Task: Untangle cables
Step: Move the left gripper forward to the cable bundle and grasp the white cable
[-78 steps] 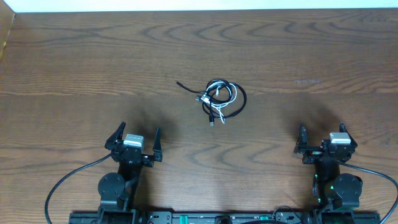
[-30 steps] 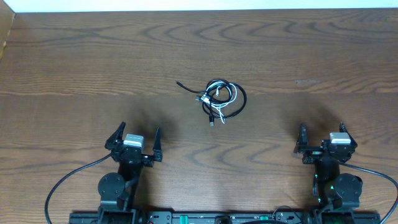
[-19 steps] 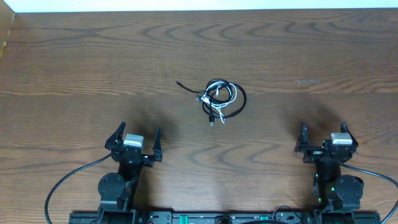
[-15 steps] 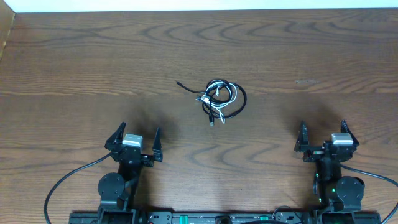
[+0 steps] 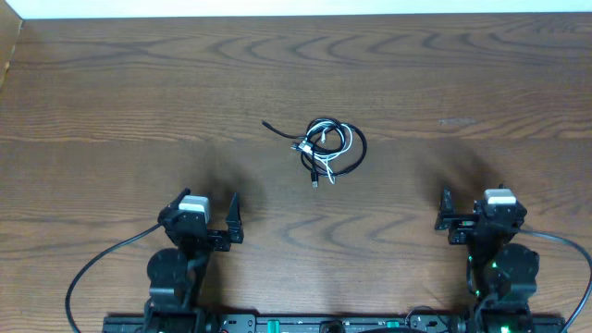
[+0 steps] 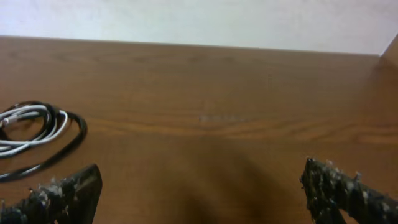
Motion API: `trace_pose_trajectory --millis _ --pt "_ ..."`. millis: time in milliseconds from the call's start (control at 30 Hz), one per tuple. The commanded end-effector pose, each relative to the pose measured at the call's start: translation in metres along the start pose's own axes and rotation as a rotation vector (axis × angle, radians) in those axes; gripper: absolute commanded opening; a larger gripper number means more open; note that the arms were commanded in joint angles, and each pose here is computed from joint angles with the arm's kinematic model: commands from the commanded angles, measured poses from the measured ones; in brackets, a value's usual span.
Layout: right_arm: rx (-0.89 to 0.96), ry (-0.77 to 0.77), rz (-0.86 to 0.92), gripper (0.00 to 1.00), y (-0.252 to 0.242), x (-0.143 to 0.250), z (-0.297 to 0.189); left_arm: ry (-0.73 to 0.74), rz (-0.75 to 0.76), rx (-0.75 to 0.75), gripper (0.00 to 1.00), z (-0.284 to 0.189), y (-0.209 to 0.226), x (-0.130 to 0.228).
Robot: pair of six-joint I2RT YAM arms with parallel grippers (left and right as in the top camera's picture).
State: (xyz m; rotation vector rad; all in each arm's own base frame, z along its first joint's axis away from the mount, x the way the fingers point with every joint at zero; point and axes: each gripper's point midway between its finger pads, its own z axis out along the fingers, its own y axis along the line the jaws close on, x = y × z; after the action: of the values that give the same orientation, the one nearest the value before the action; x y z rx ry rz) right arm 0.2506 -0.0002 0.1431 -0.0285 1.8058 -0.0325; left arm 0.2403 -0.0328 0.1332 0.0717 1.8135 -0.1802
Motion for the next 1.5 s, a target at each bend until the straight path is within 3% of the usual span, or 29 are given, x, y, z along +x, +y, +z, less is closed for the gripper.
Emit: trace_pose_trajectory --millis 0,233,433,667,800,1100,1300,1467 --pt "0.009 0.021 0.0 0.99 -0.003 -0.016 0.002 0.03 -0.036 -0.016 0.98 0.0 0.002 -0.01" --pt "0.001 0.187 -0.011 0.99 -0.002 -0.018 0.022 0.148 -0.072 -0.015 0.98 0.012 0.001 -0.013" --pt "-0.035 0.388 -0.161 0.99 -0.002 -0.014 0.035 0.295 -0.088 -0.023 0.98 0.017 0.001 -0.013" --pt "-0.07 0.514 -0.152 0.99 0.002 -0.016 0.046 0.41 -0.142 0.016 0.98 0.015 -0.01 -0.028" --pt "-0.114 0.514 -0.134 0.99 0.01 -0.018 0.046 0.395 -0.155 0.088 0.98 0.013 -0.023 -0.038" --pt "-0.269 0.483 -0.092 0.99 0.037 -0.023 0.044 0.326 -0.145 0.071 0.98 0.02 -0.02 -0.053" --pt "-0.283 0.439 0.006 0.99 0.043 -0.036 0.048 0.211 -0.295 0.067 0.98 0.029 -0.021 -0.087" --pt "-0.283 0.421 0.066 0.99 0.046 -0.042 0.05 0.296 -0.309 0.05 0.98 0.051 -0.02 -0.113"
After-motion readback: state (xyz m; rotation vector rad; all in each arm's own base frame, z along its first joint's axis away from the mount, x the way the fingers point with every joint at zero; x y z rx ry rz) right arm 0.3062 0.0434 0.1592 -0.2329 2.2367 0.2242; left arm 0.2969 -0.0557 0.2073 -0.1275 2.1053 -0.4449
